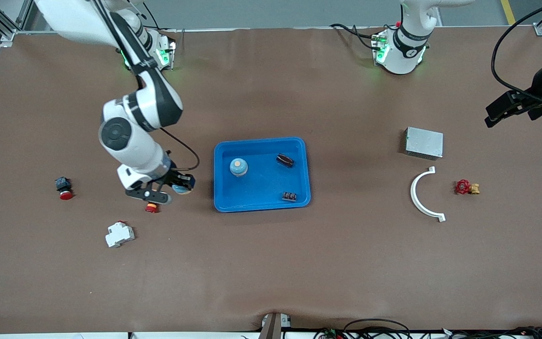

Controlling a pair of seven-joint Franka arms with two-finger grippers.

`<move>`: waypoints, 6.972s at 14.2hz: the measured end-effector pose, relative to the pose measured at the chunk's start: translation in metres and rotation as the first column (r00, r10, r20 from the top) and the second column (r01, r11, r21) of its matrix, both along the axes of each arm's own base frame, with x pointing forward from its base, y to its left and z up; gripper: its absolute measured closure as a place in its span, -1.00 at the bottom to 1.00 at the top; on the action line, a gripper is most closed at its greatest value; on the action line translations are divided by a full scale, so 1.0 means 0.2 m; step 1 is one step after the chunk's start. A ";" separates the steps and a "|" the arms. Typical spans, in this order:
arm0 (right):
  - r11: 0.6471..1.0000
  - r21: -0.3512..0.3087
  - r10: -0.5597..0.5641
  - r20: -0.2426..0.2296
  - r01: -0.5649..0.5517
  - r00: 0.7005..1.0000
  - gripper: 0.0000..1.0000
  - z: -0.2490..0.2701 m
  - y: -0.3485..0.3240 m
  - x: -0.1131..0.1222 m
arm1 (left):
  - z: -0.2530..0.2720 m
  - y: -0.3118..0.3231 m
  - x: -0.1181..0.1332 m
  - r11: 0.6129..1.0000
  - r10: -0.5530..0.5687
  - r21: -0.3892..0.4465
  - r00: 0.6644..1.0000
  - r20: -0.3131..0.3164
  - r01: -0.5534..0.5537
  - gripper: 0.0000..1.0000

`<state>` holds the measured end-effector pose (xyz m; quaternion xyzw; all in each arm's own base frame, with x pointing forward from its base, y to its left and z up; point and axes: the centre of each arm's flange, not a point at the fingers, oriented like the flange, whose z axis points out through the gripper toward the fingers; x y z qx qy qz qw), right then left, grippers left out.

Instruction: Place electrolytic capacitor and blue bell in tray

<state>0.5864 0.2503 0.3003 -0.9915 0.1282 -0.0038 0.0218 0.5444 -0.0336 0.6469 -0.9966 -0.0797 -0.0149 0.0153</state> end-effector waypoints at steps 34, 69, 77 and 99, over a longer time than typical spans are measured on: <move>0.979 -0.068 -0.188 0.075 0.194 0.979 -0.28 -0.54 0.78 -0.02 | 0.02 -0.01 -0.03 1.000 -0.005 0.002 1.000 -0.021 0.005 -1.00; 0.961 -0.067 0.263 -0.093 -0.270 0.960 -1.00 1.16 -1.39 0.23 | 0.06 -0.07 -0.09 0.999 -0.035 0.003 0.999 -0.042 0.035 -1.00; 0.967 -0.044 0.249 -0.058 -0.252 0.967 -1.00 1.62 -1.38 -0.07 | 0.09 -0.02 -0.10 1.000 -0.020 0.002 0.999 -0.036 0.020 -1.00; 0.978 0.002 0.210 -0.011 -0.210 0.978 -1.00 1.83 -1.45 -0.24 | 0.10 -0.03 -0.11 0.991 -0.137 0.001 0.990 -0.041 0.137 -1.00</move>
